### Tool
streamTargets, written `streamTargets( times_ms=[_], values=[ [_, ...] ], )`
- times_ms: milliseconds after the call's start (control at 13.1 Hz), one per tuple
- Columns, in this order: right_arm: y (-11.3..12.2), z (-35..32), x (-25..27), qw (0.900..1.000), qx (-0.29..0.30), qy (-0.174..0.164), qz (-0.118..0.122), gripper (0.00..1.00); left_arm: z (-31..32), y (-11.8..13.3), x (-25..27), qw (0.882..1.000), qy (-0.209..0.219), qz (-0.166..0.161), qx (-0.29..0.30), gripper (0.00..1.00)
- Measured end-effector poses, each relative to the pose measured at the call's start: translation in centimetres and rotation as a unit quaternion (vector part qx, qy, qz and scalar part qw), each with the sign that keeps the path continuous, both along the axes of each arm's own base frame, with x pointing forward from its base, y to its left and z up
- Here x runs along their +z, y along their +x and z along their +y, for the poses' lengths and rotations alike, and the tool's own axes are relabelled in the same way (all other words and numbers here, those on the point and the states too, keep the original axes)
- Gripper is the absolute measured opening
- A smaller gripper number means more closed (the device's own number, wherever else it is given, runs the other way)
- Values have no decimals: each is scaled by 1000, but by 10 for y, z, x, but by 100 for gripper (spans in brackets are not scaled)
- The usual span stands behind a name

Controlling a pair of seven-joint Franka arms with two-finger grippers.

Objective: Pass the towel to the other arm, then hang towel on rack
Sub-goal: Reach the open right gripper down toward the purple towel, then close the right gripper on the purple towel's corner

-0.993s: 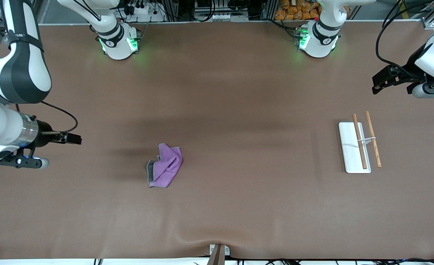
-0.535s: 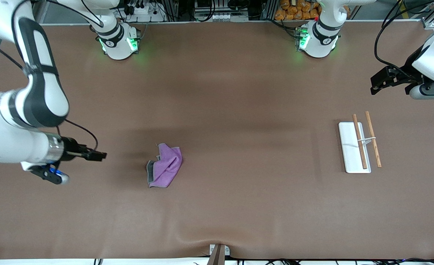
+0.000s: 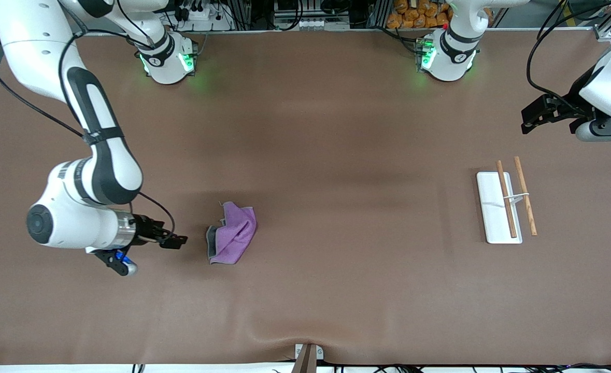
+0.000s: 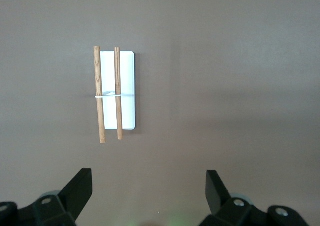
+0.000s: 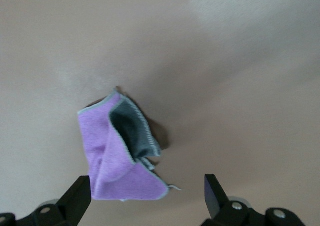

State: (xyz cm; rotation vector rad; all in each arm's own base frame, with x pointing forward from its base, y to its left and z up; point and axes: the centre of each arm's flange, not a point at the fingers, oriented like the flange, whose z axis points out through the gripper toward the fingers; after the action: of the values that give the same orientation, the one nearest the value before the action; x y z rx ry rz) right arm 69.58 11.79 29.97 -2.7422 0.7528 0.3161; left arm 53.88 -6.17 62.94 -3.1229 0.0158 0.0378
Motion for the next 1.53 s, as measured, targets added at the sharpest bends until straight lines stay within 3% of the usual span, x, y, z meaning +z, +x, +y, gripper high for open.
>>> streamTargets(
  times_ms=[305,535,611,1298,1527],
  values=[
    [4,15,-24,1000,-20,21,-6,96,2,1,-3,1000,0,3,2,100],
    [3,42,-53,999,-23,30,-12,80,4,1,-7,1000,1,6,3,100],
    [2,50,-61,999,-24,34,-13,70,4,2,-8,1000,1,7,3,100],
    [-4,70,-99,999,-26,31,-10,68,4,5,-14,1000,1,10,4,100],
    [-6,75,-101,999,-21,31,-8,56,4,6,-16,1000,1,12,4,100]
  ],
)
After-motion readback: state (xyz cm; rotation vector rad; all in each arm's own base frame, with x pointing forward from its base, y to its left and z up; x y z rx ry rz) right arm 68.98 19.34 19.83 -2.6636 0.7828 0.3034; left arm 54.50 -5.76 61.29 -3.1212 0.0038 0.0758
